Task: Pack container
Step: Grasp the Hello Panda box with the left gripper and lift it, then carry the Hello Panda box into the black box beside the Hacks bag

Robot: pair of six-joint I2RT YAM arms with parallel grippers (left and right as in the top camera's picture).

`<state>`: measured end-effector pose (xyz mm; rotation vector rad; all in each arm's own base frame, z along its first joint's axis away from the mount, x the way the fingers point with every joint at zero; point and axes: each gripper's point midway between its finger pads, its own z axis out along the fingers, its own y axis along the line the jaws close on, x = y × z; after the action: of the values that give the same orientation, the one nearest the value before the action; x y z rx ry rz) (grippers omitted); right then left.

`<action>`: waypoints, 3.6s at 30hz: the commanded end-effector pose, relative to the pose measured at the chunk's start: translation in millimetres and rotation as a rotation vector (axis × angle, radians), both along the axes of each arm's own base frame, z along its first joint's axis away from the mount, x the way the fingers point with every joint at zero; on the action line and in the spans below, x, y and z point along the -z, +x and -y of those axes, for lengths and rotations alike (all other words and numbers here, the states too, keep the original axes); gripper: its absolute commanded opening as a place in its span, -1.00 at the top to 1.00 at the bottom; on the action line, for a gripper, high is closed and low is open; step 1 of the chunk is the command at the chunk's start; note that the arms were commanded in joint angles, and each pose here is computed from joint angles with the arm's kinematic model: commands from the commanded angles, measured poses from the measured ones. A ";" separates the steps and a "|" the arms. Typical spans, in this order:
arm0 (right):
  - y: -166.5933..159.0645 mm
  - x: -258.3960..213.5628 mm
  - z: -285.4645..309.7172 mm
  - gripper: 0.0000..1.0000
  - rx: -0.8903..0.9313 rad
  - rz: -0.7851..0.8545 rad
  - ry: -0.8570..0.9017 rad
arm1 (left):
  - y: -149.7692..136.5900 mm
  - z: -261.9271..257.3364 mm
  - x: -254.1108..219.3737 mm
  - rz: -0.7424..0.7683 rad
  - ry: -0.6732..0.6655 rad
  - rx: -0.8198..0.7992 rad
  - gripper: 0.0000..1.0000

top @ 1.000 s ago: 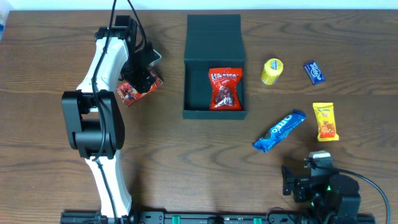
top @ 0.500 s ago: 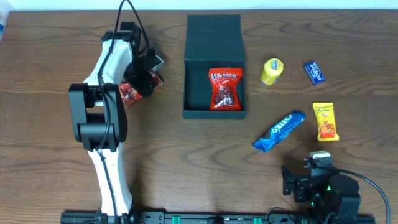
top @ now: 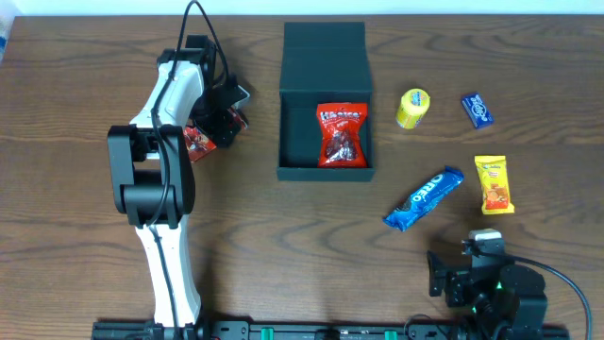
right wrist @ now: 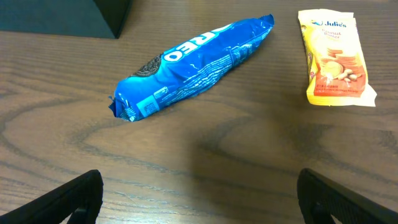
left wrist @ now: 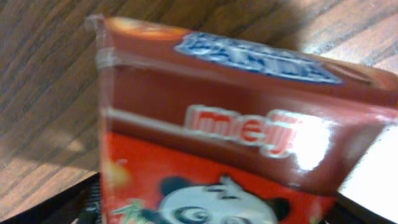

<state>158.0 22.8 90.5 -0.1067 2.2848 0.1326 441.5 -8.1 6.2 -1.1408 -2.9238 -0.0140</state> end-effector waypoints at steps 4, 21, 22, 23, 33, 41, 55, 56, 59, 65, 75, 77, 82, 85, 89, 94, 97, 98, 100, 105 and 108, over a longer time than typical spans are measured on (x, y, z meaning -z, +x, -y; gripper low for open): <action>-0.6 2.1 -0.3 -0.98 -0.007 -0.002 -0.003 | -2.8 2.1 6.4 -0.019 0.002 0.001 -0.60; -0.6 2.1 -0.3 -0.98 -0.007 -0.002 -0.003 | -4.5 10.8 6.4 -0.024 0.002 -0.024 -0.20; -0.6 2.1 -0.3 -0.99 -0.007 -0.002 -0.003 | -4.7 10.8 6.4 -0.025 0.002 -0.029 -0.19; -0.6 2.1 -0.3 -0.98 -0.007 -0.002 -0.003 | -5.1 10.8 6.4 -0.027 0.002 -0.029 -0.16; -0.6 2.1 -0.3 -0.98 -0.007 -0.002 -0.003 | -7.7 13.4 6.3 -0.036 0.003 -0.051 0.04; -0.6 2.1 -0.3 -0.99 -0.007 -0.002 -0.003 | -7.9 21.4 5.0 -0.033 0.004 -0.082 0.22; -0.6 2.1 -0.3 -0.99 -0.007 -0.002 -0.003 | -2.2 29.4 -40.2 0.055 -0.043 -0.178 0.45; -0.6 2.1 -0.3 -0.98 -0.007 -0.002 -0.003 | -1.7 30.0 -46.4 0.068 -0.046 -0.189 0.45; -0.6 2.1 -0.3 -0.98 -0.007 -0.002 -0.003 | -2.4 30.9 -71.8 0.113 -0.055 -0.221 0.45; -0.6 2.1 -0.3 -0.98 -0.007 -0.002 -0.003 | -12.4 39.2 -120.2 0.186 -0.083 -0.309 0.47; -0.6 2.1 -0.3 -0.98 -0.007 -0.002 -0.003 | -51.3 115.4 -169.3 0.221 -0.144 -0.320 0.60; -0.6 2.1 -0.3 -0.99 -0.007 -0.002 -0.003 | -58.3 135.7 -169.7 0.214 -0.158 -0.337 0.60; -0.6 2.1 -0.3 -0.99 -0.007 -0.002 -0.003 | -68.6 178.4 -171.7 0.214 -0.211 -0.448 0.61; -0.6 2.1 -0.3 -0.99 -0.007 -0.002 -0.003 | -67.5 194.7 -174.1 0.223 -0.254 -0.547 0.68; -0.6 2.1 -0.3 -0.99 -0.007 -0.002 -0.003 | -63.4 205.0 -174.0 0.225 -0.291 -0.673 0.73; -0.6 2.1 -0.3 -0.98 -0.007 -0.002 -0.003 | -53.3 217.0 -167.0 0.233 -0.324 -0.751 0.71; -0.6 2.1 -0.3 -0.98 -0.007 -0.002 -0.003 | -47.8 220.2 -153.4 0.225 -0.310 -0.783 0.72; -0.6 2.1 -0.3 -0.98 -0.007 -0.002 -0.003 | -46.0 219.0 -147.8 0.227 -0.294 -0.786 0.72; -0.6 2.1 -0.3 -0.99 -0.007 -0.002 -0.003 | -41.8 213.0 -133.7 0.241 -0.239 -0.793 0.71; -0.6 2.1 -0.3 -0.99 -0.007 -0.002 -0.003 | -33.4 205.7 -113.3 0.261 -0.176 -0.804 0.68; -0.6 2.1 -0.3 -0.99 -0.007 -0.002 -0.003 | -26.7 201.1 -102.6 0.276 -0.149 -0.811 0.68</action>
<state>158.0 22.8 90.5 -0.1067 2.2848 0.1326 406.5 -220.2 113.5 0.0819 -3.4076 0.1450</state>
